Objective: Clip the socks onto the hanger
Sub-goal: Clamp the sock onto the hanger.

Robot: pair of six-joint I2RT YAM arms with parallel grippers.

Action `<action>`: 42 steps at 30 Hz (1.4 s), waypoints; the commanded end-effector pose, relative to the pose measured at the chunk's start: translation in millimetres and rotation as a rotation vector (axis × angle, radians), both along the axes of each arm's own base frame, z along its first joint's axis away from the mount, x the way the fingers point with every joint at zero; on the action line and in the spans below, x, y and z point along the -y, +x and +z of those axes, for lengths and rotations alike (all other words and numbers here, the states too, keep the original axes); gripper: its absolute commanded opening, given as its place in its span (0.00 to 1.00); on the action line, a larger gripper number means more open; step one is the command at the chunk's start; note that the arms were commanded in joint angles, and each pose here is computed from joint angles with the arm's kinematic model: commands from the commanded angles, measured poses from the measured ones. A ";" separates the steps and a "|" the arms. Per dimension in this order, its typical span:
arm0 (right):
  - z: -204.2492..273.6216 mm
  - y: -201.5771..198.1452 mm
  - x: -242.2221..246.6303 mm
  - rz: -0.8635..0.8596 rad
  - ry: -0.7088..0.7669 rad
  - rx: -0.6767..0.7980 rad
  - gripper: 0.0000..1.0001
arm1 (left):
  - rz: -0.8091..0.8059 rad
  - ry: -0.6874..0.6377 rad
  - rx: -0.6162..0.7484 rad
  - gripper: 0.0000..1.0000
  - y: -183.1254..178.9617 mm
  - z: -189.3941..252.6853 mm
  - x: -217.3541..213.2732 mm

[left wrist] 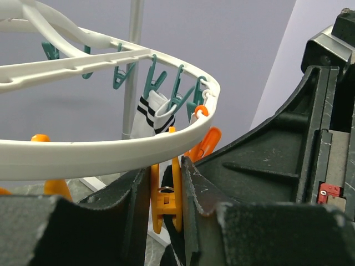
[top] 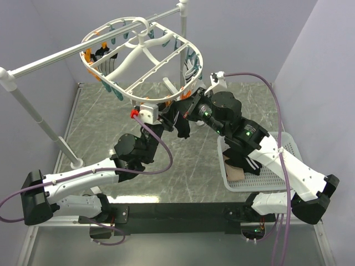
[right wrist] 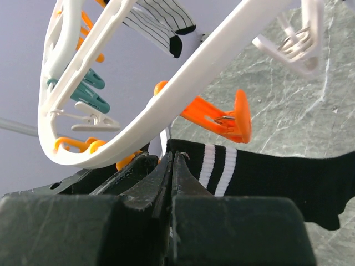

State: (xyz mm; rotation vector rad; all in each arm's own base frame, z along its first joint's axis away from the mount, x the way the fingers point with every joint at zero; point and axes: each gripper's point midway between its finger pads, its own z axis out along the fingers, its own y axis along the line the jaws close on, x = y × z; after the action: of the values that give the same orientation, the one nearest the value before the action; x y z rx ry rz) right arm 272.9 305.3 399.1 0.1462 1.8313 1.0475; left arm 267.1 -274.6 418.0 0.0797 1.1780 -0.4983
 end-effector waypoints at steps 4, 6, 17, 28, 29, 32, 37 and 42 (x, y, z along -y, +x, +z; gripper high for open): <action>27.6 -1.1 -0.2 -0.006 0.062 0.040 0.00 | -0.127 -0.011 -0.004 0.24 -17.1 2.5 17.1; 25.2 -0.2 -0.9 -0.008 0.060 0.038 0.00 | -0.156 -0.037 -0.006 0.29 -21.2 13.0 17.3; 27.8 2.9 1.0 -0.023 0.052 0.059 0.00 | -0.213 -0.101 -0.138 0.65 -32.6 37.7 -3.8; 34.3 4.6 6.9 -0.036 0.026 0.107 0.00 | -0.241 -0.184 -0.279 0.63 -22.4 51.8 -59.2; 34.2 4.1 6.4 -0.031 0.023 0.110 0.00 | -0.262 -0.172 -0.281 0.63 -22.4 50.4 -58.5; 35.9 3.2 7.8 -0.028 0.011 0.121 0.00 | -0.309 -0.123 -0.297 0.62 -18.2 40.2 -57.8; 38.3 3.0 11.8 -0.030 0.008 0.142 0.00 | -0.303 -0.079 -0.295 0.62 -20.1 35.2 -68.0; 41.1 4.0 12.0 -0.022 0.001 0.156 0.00 | -0.291 0.005 -0.252 0.63 -29.2 31.4 -78.8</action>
State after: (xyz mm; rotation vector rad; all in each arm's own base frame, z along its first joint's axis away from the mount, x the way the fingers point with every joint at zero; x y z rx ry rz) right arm 279.1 300.4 398.1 0.0845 1.8071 0.9695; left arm 249.8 -200.3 448.8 0.1125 1.4415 -0.7994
